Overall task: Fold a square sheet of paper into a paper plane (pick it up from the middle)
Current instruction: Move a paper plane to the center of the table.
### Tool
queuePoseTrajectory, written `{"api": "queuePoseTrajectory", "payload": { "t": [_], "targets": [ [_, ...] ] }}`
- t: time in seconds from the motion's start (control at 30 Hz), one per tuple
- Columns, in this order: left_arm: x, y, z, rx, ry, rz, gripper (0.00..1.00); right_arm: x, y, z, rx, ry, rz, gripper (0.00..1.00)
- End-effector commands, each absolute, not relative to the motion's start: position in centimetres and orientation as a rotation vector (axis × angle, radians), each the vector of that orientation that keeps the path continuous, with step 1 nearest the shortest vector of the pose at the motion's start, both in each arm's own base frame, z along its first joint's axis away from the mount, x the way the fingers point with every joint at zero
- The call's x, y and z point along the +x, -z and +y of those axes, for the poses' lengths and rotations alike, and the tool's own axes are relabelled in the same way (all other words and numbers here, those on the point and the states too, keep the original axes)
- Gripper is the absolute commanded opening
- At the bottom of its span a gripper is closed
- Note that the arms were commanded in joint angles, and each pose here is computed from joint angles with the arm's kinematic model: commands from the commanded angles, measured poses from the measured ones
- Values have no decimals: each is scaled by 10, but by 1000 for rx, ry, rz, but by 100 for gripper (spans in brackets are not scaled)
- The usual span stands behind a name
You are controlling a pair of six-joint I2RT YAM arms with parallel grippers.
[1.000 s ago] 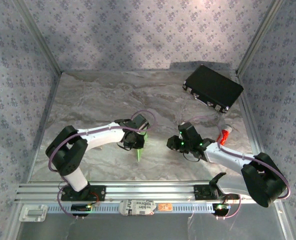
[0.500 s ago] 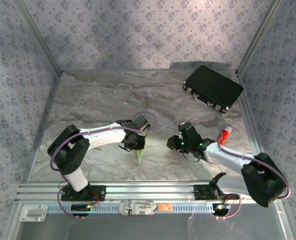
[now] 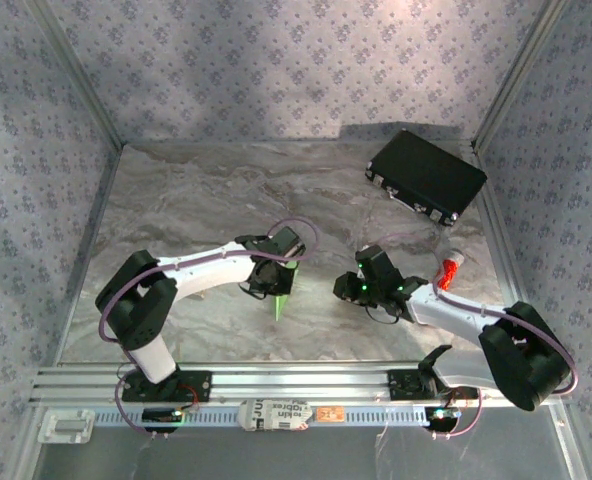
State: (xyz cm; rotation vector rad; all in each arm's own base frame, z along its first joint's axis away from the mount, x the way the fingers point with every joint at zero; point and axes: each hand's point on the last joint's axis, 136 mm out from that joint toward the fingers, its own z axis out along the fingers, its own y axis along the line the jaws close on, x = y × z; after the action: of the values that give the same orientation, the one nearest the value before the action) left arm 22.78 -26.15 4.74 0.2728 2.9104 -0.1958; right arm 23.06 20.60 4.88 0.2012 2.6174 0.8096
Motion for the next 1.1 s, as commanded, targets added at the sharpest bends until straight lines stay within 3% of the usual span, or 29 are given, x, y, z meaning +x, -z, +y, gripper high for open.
{"api": "queuePoseTrajectory", "payload": {
  "t": [0.0, 1.07],
  "targets": [
    [226, -51, -250, 318, 57, 2917, 2, 232, -49, 209, 203, -816, 2615, 24],
    [217, -33, -264, 332, 91, 2980, 13, 232, -50, 210, 194, -813, 2619, 24]
  ]
}}
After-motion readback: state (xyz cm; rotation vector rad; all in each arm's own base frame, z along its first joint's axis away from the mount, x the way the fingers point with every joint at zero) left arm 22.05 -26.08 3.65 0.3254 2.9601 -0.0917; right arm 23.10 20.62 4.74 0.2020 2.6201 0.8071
